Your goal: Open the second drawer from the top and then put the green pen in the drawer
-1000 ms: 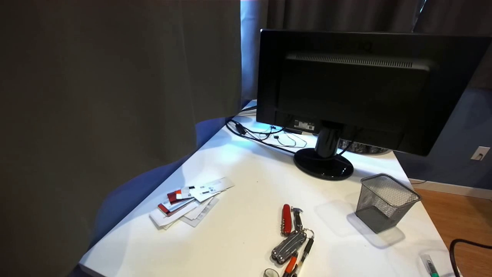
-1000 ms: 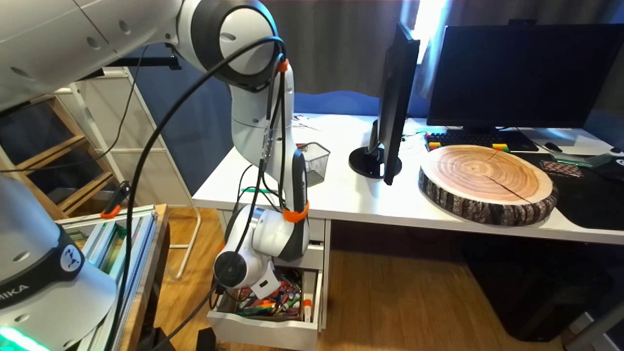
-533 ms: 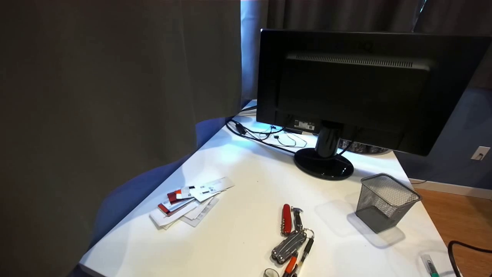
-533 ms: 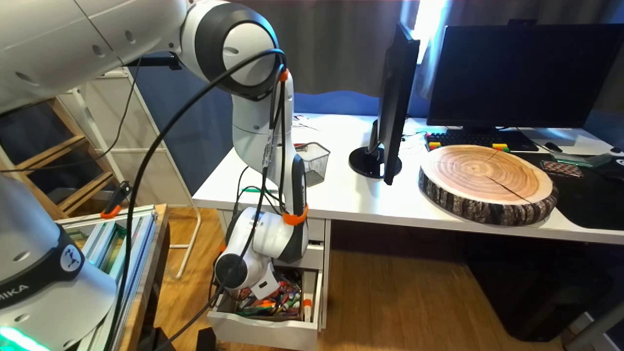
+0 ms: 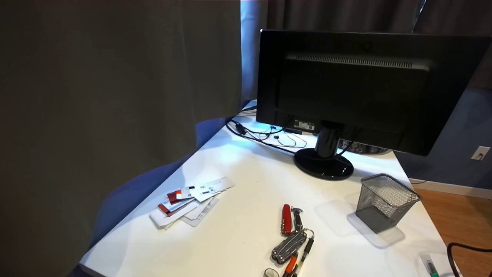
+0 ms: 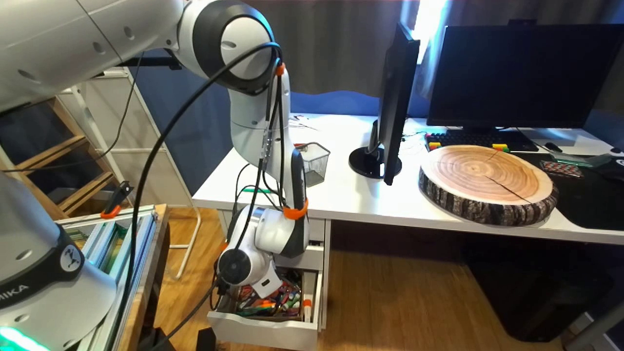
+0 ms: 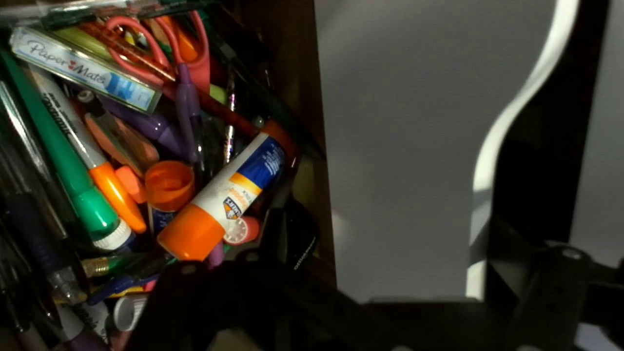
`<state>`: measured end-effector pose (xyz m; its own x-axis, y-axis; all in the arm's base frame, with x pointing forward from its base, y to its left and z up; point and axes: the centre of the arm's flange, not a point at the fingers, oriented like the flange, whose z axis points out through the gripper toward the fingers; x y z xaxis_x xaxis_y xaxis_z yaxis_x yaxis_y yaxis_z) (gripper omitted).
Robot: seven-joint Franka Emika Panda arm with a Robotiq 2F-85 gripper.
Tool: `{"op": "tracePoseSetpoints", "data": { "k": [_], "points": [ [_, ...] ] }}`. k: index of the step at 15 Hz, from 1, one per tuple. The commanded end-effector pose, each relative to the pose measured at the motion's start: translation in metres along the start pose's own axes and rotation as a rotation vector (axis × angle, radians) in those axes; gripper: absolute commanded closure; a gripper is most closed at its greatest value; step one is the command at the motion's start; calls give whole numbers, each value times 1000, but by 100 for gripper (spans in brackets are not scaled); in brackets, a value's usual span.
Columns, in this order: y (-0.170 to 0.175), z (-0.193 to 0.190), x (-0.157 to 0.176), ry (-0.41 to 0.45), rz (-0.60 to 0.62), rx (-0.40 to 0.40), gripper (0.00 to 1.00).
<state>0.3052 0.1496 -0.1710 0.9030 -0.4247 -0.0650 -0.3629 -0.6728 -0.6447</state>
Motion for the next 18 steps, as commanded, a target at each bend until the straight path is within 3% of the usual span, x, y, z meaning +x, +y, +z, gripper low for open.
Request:
{"op": "tracePoseSetpoints", "data": {
  "k": [1, 10, 18],
  "points": [
    [24, -6, 10, 20, -29, -149, 0],
    [51, -47, 28, 42, -70, -322, 0],
    [9, -80, 47, 83, -86, -285, 0]
  ]
}}
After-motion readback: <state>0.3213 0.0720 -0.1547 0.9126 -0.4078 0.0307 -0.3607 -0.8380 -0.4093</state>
